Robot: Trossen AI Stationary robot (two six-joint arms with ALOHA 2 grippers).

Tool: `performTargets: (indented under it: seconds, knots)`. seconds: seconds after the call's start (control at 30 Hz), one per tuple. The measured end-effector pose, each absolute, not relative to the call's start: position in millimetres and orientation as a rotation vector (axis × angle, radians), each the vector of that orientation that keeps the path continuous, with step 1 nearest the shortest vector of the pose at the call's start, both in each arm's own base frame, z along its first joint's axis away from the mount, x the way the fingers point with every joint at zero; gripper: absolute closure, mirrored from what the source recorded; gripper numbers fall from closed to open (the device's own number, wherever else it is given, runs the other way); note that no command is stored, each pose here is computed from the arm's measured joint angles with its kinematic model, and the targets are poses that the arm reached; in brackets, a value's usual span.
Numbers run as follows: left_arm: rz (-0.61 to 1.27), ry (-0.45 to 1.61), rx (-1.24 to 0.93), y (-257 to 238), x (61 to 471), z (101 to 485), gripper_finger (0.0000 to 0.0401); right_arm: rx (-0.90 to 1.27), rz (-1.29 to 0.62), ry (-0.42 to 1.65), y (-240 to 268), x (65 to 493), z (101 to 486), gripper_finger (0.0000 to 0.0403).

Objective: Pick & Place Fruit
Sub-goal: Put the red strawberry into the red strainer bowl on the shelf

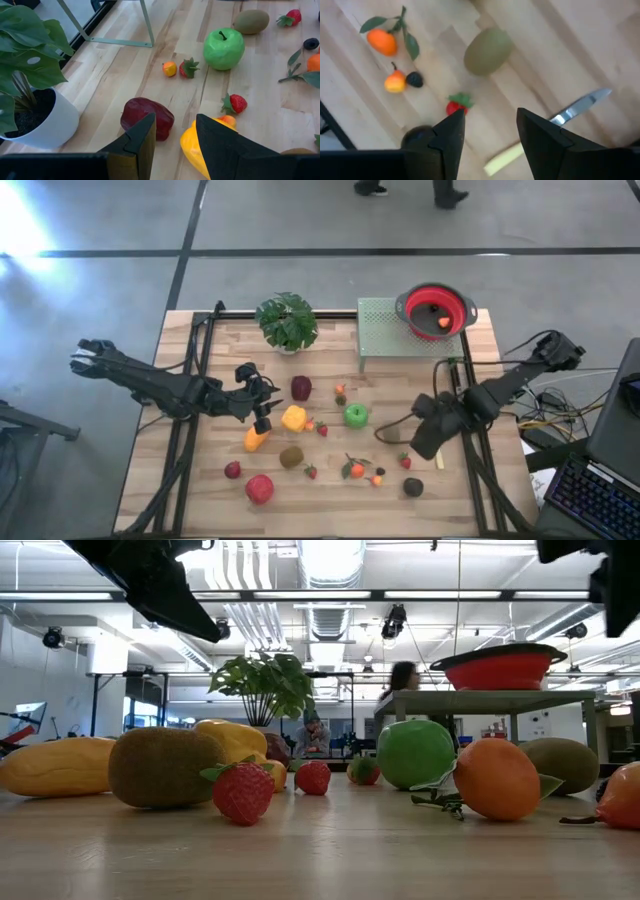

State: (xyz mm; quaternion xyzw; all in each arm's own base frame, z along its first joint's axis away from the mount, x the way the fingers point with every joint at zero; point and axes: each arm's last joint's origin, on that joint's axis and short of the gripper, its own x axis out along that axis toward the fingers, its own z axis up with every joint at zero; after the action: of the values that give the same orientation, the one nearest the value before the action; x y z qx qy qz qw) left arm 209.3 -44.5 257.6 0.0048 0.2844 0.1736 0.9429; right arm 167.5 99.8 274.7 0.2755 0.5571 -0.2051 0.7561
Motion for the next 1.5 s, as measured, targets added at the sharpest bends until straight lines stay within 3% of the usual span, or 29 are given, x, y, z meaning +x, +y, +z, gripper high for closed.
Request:
performTargets:
  seconds: [0.67, 1.17, 1.5]
  knots:
    - [0.352, 0.584, 0.033, -43.3, 209.5, 257.7, 0.0254, 0.603, -0.574, 1.303, 174.2, 203.2, 251.8, 0.0176]
    - [0.355, 0.583, 0.028, -42.9, 209.6, 257.7, 0.0254, 0.583, -0.674, 1.329, 194.1, 210.2, 229.9, 0.0109]
    - [0.356, 0.582, 0.025, -42.9, 209.6, 257.7, 0.0254, 0.538, -0.767, 1.355, 197.6, 219.1, 203.4, 0.0109]
